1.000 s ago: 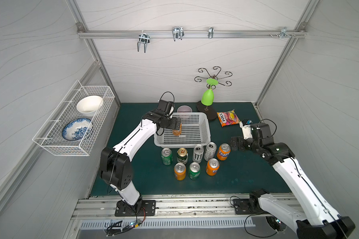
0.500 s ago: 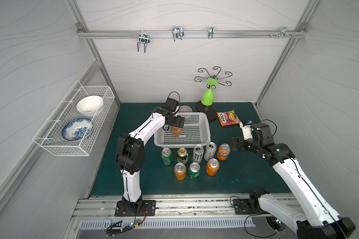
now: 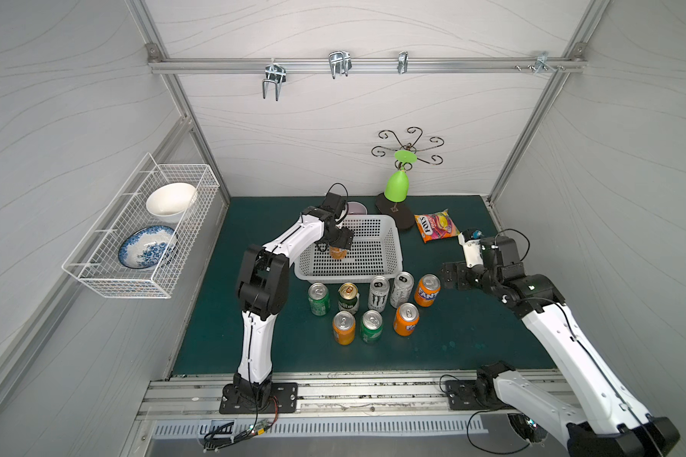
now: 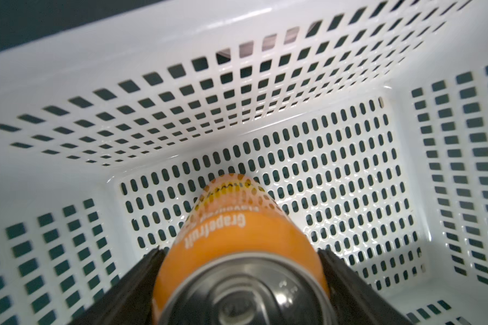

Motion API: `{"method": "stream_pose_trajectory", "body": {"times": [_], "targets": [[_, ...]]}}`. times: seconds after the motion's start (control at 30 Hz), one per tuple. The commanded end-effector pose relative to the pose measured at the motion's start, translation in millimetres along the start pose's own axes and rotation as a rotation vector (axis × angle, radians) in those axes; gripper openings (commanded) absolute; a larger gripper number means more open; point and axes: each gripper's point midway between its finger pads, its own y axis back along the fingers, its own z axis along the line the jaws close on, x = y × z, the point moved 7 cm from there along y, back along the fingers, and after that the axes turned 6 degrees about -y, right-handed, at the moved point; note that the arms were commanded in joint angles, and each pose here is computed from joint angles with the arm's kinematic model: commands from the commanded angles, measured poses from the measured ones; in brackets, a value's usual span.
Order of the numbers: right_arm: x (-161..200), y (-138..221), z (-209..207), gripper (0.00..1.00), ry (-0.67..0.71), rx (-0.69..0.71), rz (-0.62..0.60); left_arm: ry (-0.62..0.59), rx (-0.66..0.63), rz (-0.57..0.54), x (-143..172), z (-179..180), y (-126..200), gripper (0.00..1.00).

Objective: Take out the drinks from the basket
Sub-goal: Pick up the drink from the basket.

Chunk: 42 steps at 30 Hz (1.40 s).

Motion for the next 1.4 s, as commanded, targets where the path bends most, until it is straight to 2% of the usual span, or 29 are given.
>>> {"method": "stream_pose_trajectory", "body": {"times": [0.0,0.2,0.5,0.67,0.97,1.17,1.37], "targets": [[3.0,2.4,-2.3,0.99,0.005,0.005,-0.005,0.007,-0.008,-0.020,-11.1,1.8,-2.3,0.83],[3.3,2.8,-2.0,0.99,0.004,0.001,-0.006,0.004,-0.014,0.004,-8.2,1.7,-7.8,0.76],[3.2,2.4,-1.8,0.99,0.004,0.000,-0.008,0.002,-0.016,-0.010,-7.5,1.9,6.3,0.62],[3.4,2.1,-1.6,0.99,0.005,-0.003,-0.008,0.000,-0.020,-0.028,-5.4,2.4,21.2,0.61],[3.6,1.2,-1.9,0.99,0.004,-0.003,-0.005,-0.001,-0.005,-0.131,-7.0,-0.3,79.6,0.60],[3.9,1.2,-1.9,0.99,0.003,-0.003,-0.004,-0.002,-0.007,-0.223,-1.0,-1.0,132.9,0.60],[3.1,3.3,-1.5,0.99,0.004,-0.006,-0.014,0.001,-0.018,-0.292,17.9,-0.9,189.3,0.60]]}}
